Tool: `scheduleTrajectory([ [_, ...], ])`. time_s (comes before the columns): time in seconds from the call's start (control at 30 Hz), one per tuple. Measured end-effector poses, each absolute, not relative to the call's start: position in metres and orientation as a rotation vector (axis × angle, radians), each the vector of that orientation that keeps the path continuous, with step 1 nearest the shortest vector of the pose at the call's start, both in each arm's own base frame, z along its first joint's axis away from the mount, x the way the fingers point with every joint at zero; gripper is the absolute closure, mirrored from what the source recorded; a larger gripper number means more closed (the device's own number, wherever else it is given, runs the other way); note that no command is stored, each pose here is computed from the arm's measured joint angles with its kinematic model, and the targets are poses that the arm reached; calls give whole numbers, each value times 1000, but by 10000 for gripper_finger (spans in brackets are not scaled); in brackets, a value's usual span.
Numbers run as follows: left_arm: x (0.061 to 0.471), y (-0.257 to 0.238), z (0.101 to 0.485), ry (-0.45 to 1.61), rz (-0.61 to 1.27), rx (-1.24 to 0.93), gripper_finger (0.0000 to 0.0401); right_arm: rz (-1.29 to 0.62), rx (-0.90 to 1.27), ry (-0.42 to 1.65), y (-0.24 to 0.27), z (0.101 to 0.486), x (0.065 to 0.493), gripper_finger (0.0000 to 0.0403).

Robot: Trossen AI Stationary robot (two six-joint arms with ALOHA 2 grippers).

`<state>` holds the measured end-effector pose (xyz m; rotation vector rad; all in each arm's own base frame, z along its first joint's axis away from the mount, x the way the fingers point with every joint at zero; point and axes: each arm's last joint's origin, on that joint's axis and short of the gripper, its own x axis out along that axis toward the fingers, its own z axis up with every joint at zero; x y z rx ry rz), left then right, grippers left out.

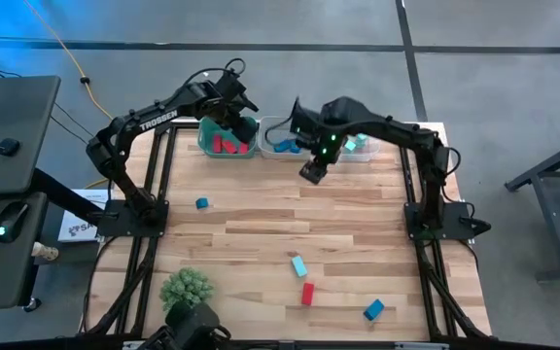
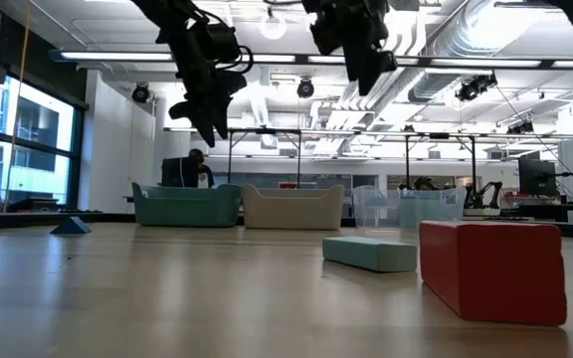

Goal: Sort & place blocks by color
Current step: Put the blue block into the gray bin

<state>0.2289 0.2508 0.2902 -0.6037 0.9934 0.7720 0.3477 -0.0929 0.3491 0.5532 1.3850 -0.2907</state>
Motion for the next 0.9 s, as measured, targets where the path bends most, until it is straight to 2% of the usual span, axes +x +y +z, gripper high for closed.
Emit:
scheduleTrajectory([
  [0.17, 233, 246, 290, 1013, 733, -559, 284, -242, 496, 1408, -53, 349, 356, 210],
  [0.37, 240, 240, 290, 1024, 701, -529, 284, -283, 484, 1416, -19, 349, 360, 207],
  [0.6, 248, 232, 290, 1040, 662, -486, 284, -329, 511, 1418, 14, 348, 360, 167],
  [0.9, 251, 229, 290, 1048, 642, -462, 284, -174, 400, 1545, 66, 332, 340, 157],
])
